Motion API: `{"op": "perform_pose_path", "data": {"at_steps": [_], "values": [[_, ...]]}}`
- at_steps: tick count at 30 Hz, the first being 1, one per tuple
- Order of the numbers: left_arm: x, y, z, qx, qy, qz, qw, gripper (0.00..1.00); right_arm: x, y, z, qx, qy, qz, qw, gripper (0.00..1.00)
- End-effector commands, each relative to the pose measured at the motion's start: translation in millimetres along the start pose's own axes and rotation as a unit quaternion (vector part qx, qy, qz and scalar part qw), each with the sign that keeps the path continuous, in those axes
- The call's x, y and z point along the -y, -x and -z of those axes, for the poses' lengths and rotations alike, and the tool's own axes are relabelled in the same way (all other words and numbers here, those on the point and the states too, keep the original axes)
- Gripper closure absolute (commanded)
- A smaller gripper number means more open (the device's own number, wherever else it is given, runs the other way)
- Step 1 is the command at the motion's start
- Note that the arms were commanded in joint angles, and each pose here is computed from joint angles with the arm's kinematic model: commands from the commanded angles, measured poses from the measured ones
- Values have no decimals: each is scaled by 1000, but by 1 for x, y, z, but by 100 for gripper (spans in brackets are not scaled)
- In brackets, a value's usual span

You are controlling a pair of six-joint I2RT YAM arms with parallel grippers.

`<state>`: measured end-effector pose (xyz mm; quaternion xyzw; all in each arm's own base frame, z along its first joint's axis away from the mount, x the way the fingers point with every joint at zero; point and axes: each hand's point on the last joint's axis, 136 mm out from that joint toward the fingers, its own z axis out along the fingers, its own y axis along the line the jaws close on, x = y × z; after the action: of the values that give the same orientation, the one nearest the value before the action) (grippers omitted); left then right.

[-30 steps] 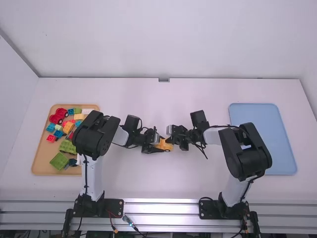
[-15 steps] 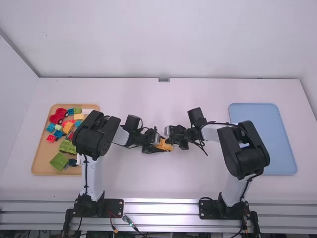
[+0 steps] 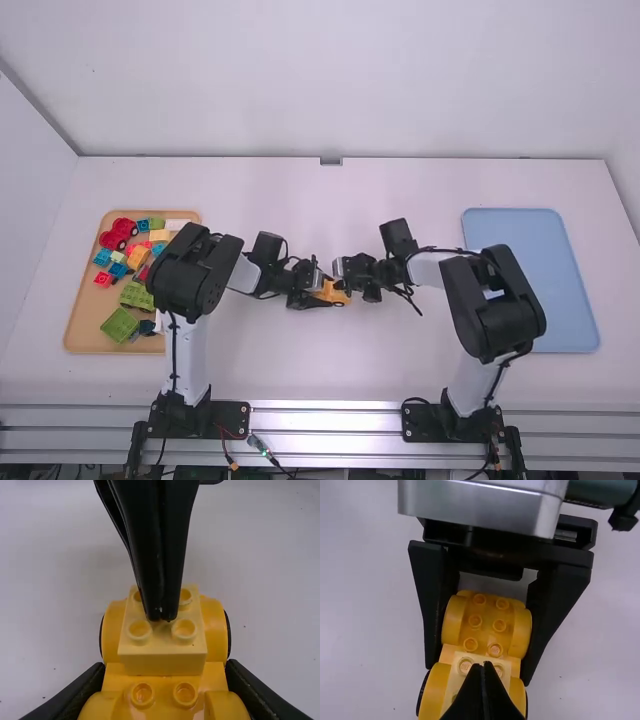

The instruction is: Assemble lego blocks to make yellow taxi

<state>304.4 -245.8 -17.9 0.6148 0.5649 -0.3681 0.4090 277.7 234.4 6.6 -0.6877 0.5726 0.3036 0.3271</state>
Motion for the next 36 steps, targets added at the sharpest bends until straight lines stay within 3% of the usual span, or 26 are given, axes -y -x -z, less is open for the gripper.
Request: {"op": "perform_pose_path", "data": {"at_steps": [1,5,8,11,14,15,16,17,20,27,31,36], "values": [[-1,-8,-4,-20,4,-10,1000,53,-14,-31,-5,-55,12,-29,998,100],[-1,-8,-4,-20,4,-10,1000,50,6,25,14,57,-1,6,998,100],[-1,-8,-4,-20,4,-10,1000,49,26,48,37,97,-28,28,995,100],[-1,-8,-4,-20,5,-10,1000,48,47,54,62,106,-61,9,992,100],[-2,-7,-4,-19,5,-12,1000,47,61,46,74,80,-90,-34,992,98],[-2,-7,-4,-19,6,-14,1000,46,67,39,77,61,-105,-59,991,77],[-3,-7,-4,-18,7,-15,1000,44,72,30,80,42,-119,-85,988,34],[-4,-6,-5,-17,8,-18,1000,44,79,17,86,16,-141,-128,982,1],[-9,-4,-4,-15,17,-4,1000,42,86,1,93,-7,-165,-183,969,1],[-13,0,-4,-9,24,16,1000,31,90,-5,101,-8,-178,-201,963,1],[-12,0,-4,-8,22,20,1000,1,92,-4,101,-6,-181,-196,964,1],[-12,-1,-4,-8,23,21,999,1,92,-4,101,-6,-181,-196,964,1]]}}
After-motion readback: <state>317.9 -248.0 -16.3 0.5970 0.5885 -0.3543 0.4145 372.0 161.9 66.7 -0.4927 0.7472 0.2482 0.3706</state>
